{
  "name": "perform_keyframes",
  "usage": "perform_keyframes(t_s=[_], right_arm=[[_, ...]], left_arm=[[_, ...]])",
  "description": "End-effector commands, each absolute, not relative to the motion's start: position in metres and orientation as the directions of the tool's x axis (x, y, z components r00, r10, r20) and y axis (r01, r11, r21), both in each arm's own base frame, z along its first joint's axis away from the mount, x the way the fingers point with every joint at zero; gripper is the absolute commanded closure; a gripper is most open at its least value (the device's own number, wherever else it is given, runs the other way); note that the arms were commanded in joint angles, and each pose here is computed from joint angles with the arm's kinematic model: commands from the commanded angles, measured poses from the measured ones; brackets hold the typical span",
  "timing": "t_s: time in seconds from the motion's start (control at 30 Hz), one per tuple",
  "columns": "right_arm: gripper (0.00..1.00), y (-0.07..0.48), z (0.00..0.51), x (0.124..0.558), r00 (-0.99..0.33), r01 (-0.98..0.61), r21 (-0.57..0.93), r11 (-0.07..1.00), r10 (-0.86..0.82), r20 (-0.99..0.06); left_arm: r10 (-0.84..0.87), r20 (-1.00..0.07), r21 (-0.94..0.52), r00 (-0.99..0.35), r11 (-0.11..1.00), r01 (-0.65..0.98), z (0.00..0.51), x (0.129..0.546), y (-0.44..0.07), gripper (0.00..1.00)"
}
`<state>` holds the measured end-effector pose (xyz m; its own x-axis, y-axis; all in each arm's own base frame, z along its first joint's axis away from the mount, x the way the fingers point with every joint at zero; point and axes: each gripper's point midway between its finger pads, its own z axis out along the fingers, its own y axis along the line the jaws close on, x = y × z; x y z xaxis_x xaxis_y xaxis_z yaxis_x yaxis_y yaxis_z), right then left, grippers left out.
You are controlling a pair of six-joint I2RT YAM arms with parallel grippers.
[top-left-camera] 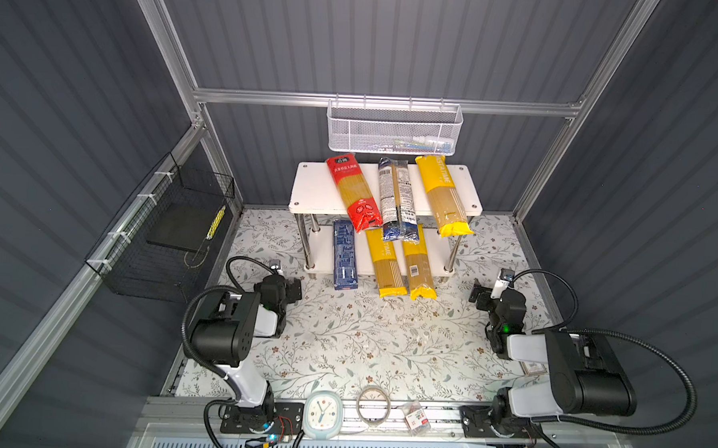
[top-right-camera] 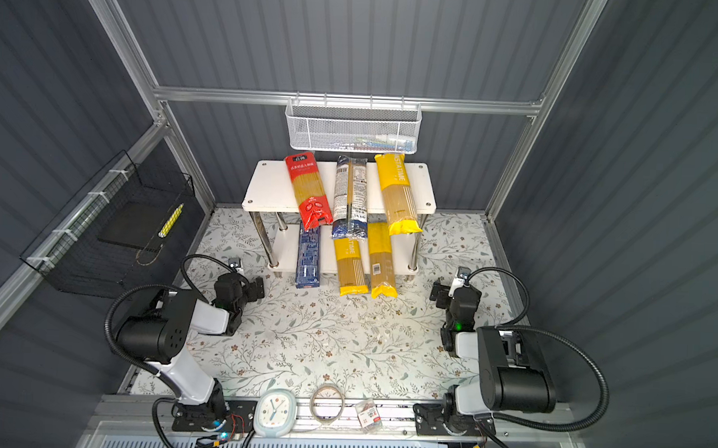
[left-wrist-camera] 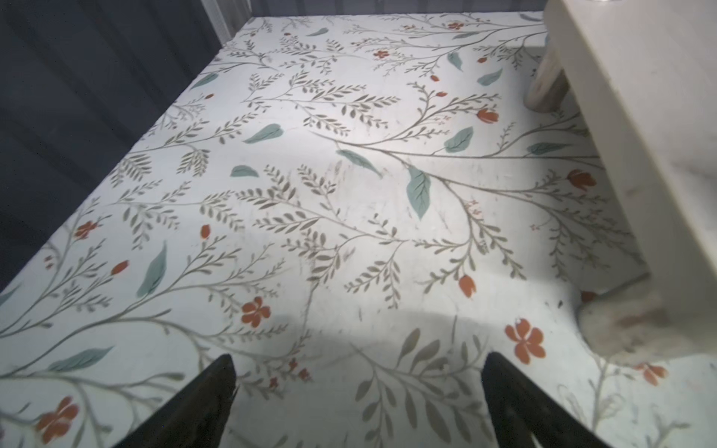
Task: Place and organize the pasta boxes and bags onto the shelf
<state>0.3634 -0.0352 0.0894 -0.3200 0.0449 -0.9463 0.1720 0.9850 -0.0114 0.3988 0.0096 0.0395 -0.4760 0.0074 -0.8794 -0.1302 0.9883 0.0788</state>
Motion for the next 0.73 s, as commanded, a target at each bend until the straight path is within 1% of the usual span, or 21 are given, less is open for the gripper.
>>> perform_keyframes(t_s=[0.0,0.03,0.07,0.13,0.2,0.6,0.7], right_arm=[[0.01,-0.030,0.120,0.386,-0.229,0.144,0.030,0.989,0.063,-0.971],[0.01,-0.031,0.120,0.382,-0.224,0.145,0.032,0.989,0.065,-0.972],[0.01,-0.028,0.121,0.380,-0.220,0.126,0.032,0.991,0.060,-0.974],[0.01,-0.016,0.122,0.381,-0.207,0.055,0.021,0.998,0.032,-0.978],[0.01,-0.006,0.120,0.383,-0.233,-0.004,0.011,1.000,0.010,-0.972],[0.01,-0.009,0.120,0.385,-0.234,0.006,0.019,1.000,0.020,-0.972],[0.01,-0.016,0.119,0.386,-0.242,0.042,0.028,0.999,0.037,-0.970]], left_arm=[[0.027,-0.907,0.065,-0.421,0.995,-0.077,0.062,0.417,-0.001,0.00],[0.031,-0.919,0.067,-0.394,0.995,-0.079,0.065,0.419,0.000,0.00],[0.027,-0.915,0.064,-0.403,0.995,-0.077,0.063,0.418,-0.001,0.00],[0.027,-0.909,0.064,-0.416,0.995,-0.075,0.062,0.417,-0.001,0.00],[0.028,-0.917,0.064,-0.397,0.995,-0.078,0.064,0.419,-0.001,0.00],[0.028,-0.913,0.064,-0.407,0.995,-0.076,0.062,0.417,-0.001,0.00],[0.027,-0.914,0.064,-0.405,0.995,-0.078,0.063,0.418,-0.001,0.00]])
